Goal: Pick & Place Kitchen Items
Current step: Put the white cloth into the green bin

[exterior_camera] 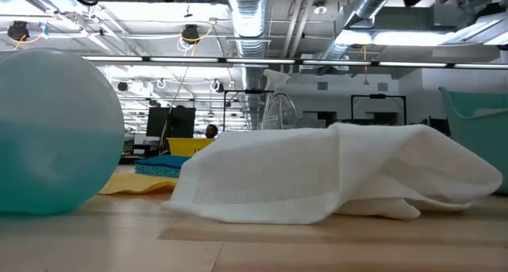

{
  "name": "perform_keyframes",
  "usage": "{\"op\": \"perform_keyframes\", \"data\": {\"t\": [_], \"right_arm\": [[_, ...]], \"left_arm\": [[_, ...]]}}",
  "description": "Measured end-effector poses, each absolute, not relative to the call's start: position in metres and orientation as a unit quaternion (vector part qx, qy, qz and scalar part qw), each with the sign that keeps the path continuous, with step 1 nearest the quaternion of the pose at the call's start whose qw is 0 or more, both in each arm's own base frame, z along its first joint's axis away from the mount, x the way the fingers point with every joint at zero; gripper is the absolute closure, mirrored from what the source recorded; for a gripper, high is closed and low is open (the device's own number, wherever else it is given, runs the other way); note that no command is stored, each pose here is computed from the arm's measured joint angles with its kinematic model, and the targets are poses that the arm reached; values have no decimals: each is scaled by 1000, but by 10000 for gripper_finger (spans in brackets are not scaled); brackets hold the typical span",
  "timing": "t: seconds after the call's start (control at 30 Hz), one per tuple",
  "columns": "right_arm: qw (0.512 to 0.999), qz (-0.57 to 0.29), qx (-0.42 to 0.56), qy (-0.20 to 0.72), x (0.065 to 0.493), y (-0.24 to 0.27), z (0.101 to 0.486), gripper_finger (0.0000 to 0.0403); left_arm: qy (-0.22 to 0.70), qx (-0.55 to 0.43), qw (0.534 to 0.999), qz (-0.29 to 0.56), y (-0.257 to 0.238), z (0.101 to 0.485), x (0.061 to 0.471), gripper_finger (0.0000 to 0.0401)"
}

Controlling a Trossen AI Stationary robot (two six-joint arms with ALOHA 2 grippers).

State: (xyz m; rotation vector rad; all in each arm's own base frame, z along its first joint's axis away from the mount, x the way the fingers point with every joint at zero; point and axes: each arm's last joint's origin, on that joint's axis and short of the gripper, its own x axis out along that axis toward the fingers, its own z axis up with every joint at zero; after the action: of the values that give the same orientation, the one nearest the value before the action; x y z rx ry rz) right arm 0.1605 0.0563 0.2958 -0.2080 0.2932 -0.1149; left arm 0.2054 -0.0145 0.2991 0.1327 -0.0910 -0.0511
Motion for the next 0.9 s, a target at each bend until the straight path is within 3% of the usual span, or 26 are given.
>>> {"op": "perform_keyframes", "data": {"t": [0.2, 0.47, 0.9], "right_arm": [[968, -75, -124, 203, 184, 58, 275, 295], [951, -134, -81, 266, 211, 45, 249, 295], [942, 38, 10, 333, 238, 67, 215, 295]], "left_arm": [[-46, 91, 994, -24, -14, 299, 205, 147], [-48, 131, 990, -22, -14, 299, 205, 147], [-85, 153, 984, -15, -14, 307, 204, 147]]}}
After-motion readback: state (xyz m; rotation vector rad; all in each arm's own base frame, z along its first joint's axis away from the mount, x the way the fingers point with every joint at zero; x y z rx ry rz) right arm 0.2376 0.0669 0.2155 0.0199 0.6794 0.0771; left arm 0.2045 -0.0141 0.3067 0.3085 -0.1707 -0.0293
